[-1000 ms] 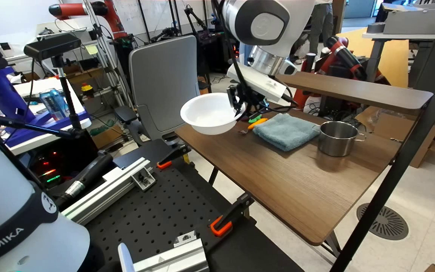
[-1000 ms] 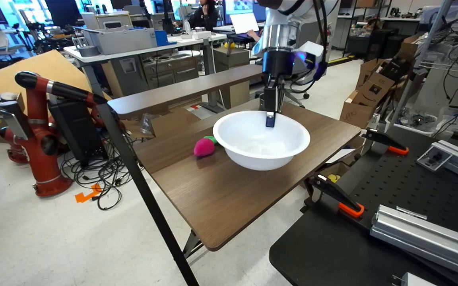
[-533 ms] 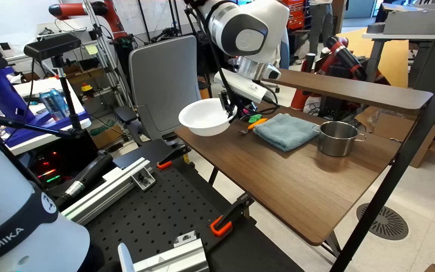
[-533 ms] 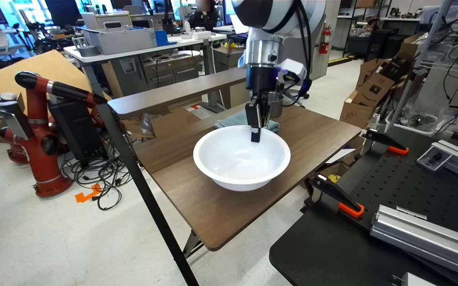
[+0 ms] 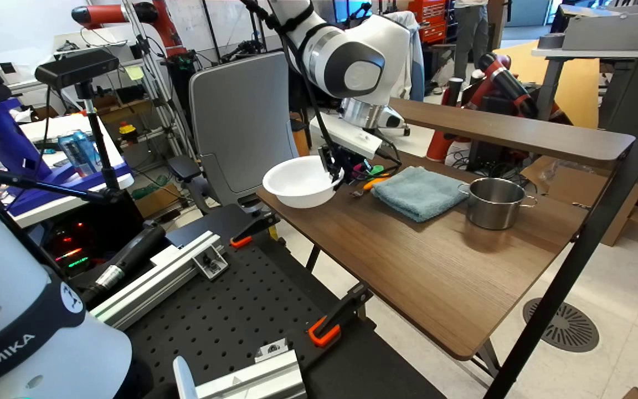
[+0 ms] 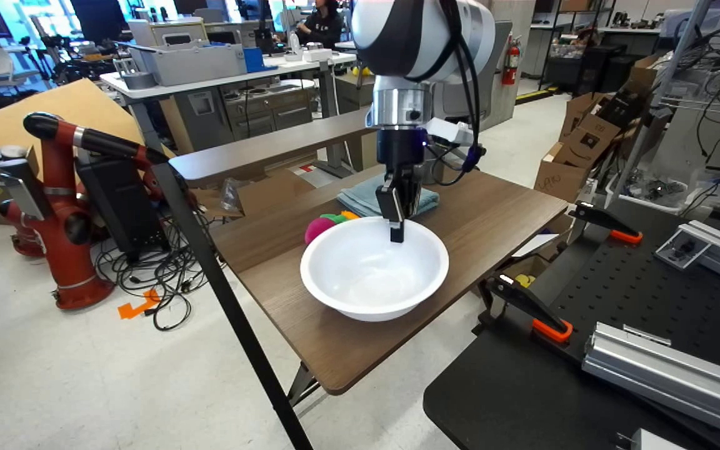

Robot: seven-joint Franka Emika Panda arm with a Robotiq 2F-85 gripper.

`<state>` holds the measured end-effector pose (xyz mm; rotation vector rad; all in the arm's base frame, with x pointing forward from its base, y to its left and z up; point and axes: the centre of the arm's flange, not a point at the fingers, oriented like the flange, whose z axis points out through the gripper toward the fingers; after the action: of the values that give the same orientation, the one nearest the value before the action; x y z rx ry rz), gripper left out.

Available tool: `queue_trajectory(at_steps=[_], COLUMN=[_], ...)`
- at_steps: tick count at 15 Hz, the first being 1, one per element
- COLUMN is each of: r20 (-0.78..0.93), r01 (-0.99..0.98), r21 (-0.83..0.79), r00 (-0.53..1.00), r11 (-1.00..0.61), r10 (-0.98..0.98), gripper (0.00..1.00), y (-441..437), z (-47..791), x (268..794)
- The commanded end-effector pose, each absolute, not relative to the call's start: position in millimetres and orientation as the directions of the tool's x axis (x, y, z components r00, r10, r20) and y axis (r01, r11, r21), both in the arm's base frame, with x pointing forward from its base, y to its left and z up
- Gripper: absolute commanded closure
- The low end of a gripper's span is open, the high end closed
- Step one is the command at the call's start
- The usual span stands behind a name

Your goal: Move the basin to the left

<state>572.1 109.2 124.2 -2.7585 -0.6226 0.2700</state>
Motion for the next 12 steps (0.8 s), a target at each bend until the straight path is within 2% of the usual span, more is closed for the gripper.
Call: queue_trajectory(at_steps=[1, 9, 12], r20=[-0.131, -0.133, -0.112], r01=[0.378, 0.358, 0.355], r21=[-0.293, -0.293, -0.299], r00=[0.894, 0.903, 0.909], r11=[-0.878, -0.887, -0.886], r10=[0.429, 0.408, 0.402], gripper=[0.58, 0.02, 0.00], y=[115, 111, 103], z=[121, 132, 150], x=[578, 573, 568])
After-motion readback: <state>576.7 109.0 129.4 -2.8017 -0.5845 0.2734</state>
